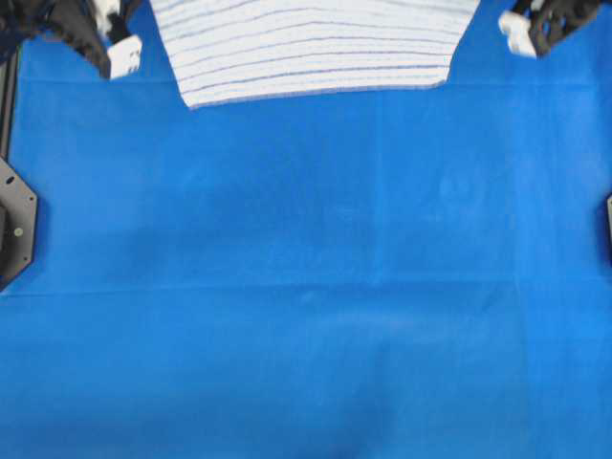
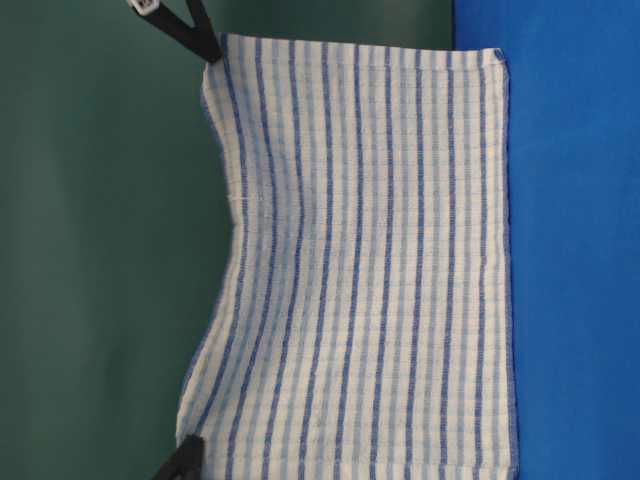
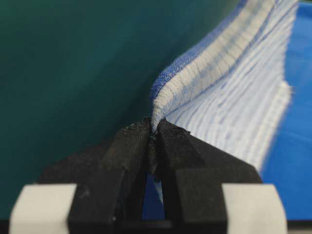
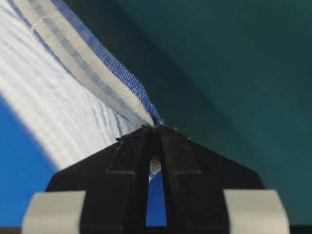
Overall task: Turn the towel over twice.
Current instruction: 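Lift the far corners with both grippers and sweep them toward the near edge, then lower the far edge at the near edge and open both grippers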
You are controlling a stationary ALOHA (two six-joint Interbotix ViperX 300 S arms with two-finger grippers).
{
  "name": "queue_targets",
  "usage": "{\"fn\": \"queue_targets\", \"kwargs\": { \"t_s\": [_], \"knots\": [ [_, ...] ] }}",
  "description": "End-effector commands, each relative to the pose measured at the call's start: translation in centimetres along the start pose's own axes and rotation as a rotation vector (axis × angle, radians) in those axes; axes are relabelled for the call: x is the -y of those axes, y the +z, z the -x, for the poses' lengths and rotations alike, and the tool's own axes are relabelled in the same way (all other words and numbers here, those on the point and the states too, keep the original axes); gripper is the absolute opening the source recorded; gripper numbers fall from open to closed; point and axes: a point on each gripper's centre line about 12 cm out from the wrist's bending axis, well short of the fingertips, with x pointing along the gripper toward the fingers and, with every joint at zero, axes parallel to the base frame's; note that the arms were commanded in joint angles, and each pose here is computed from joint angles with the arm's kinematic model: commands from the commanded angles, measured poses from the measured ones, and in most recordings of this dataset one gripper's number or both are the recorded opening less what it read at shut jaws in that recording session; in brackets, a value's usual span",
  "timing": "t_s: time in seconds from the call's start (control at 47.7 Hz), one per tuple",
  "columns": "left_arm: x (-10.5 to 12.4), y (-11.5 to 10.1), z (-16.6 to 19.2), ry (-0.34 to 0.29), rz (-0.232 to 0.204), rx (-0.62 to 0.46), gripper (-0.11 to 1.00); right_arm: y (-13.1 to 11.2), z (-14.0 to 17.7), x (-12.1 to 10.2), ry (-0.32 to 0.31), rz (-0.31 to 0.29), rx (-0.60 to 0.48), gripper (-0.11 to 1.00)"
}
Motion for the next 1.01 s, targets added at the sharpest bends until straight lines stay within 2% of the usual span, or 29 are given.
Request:
{"fn": "queue_targets", "kwargs": {
  "t_s": [0.0,0.105,0.251,0.461,0.649,0.775,0.984],
  "knots": [
    [1.0,0.9,0.8,-0.036,0.000,0.030,0.03,0.2,1.1,-1.5,0.041,0.008,0.001,0.08],
    [2.7,0.5,1.9,-0.104,-0.003,0.016,0.03,-0.5,1.8,-3.6,0.103,0.014,-0.034,0.08],
    [5.6,-1.0,3.4,-0.222,-0.010,-0.026,0.03,-2.0,2.6,-6.5,0.179,0.021,-0.106,0.08],
    [9.3,-5.1,5.5,-0.375,0.010,-0.136,0.03,-4.9,3.5,-10.7,0.296,0.014,-0.198,0.08],
    [12.8,-7.9,6.8,-0.519,-0.013,-0.234,0.03,-9.1,3.5,-13.9,0.356,-0.027,-0.330,0.08],
    [14.8,-9.2,7.1,-0.589,-0.015,-0.304,0.03,-11.7,3.5,-15.8,0.382,-0.067,-0.416,0.08],
    [17.9,-12.0,7.6,-0.676,-0.013,-0.447,0.03,-13.9,4.0,-19.1,0.468,-0.092,-0.472,0.08]
  ]
}}
